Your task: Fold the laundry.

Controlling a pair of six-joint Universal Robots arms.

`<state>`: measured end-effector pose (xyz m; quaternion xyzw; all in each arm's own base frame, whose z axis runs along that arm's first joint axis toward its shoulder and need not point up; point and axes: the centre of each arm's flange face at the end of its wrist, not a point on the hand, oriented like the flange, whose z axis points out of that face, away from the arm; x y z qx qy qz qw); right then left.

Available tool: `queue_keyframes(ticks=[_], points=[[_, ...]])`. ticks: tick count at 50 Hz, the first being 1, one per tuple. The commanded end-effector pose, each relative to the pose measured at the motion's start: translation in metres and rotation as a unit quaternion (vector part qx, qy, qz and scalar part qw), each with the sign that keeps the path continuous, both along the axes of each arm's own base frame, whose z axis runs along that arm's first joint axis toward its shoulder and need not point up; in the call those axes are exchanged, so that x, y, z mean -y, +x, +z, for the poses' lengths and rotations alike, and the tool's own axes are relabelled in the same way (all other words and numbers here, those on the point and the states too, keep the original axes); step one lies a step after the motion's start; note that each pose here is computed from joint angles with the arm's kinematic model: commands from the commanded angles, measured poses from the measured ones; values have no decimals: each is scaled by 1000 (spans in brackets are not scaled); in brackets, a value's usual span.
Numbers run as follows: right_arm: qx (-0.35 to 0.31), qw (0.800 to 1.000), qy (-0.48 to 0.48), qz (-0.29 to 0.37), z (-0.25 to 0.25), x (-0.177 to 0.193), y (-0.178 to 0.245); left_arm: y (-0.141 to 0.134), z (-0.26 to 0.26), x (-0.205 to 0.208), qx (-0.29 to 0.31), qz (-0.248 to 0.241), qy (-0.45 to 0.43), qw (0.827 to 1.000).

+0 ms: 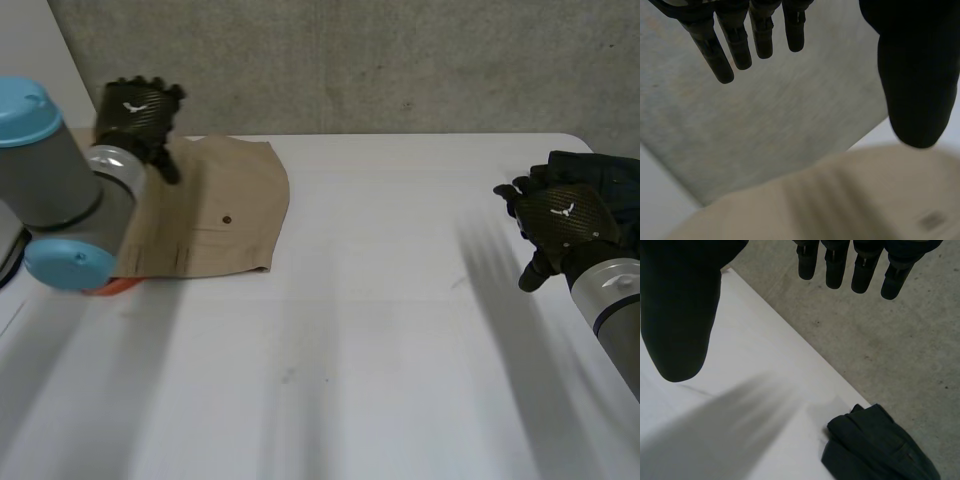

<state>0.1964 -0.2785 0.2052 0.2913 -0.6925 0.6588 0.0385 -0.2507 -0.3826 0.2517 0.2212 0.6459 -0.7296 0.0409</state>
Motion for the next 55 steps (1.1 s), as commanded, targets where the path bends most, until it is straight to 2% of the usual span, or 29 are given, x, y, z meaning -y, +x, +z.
queue_keyframes(ticks=[1,5,9,12,15,16,19,20,23,24,27,28,33,39,42,46,50,55], points=[[-3,1000,14,0,-8,0,0,47,-67,86,177,42,-44,982],[-4,1000,18,-1,-11,-1,0,57,-97,115,200,64,-73,975],[-5,1000,20,-1,-12,-2,-1,56,-111,122,204,65,-80,973],[-6,1000,23,-2,-13,-2,-1,48,-105,117,196,59,-84,975],[-6,1000,23,-3,-14,-2,-2,30,-72,104,176,52,-108,977],[-6,1000,22,-3,-13,-2,-2,15,-45,91,151,45,-126,979],[-7,1000,21,-3,-13,-1,-2,-1,-6,69,105,33,-151,982],[-7,1000,21,-2,-13,-2,-2,-12,16,53,70,17,-165,984],[-7,1000,21,-1,-13,-2,-1,-25,51,28,13,-9,-180,984],[-7,1000,22,0,-13,-3,-1,-36,72,8,-25,-33,-187,981],[-5,1000,23,-3,-13,-2,-2,-55,95,-27,-75,-76,-179,978],[-5,1000,23,-3,-13,-1,-3,-68,104,-51,-101,-106,-162,976],[-4,1000,21,-6,-12,0,-4,-95,112,-102,-163,-161,-101,968],[-3,1000,19,-7,-10,0,-4,-113,91,-134,-245,-154,-16,957],[-2,1000,15,-10,-8,1,-4,-122,58,-142,-238,-146,37,960],[-2,1000,12,-13,-6,3,-5,-144,-17,-169,-183,-155,152,959],[-2,1000,13,-24,-6,8,-12,-144,-59,-191,-137,-150,237,950],[-2,1000,14,-28,-6,9,-14,-133,-58,-204,-121,-142,267,945]])
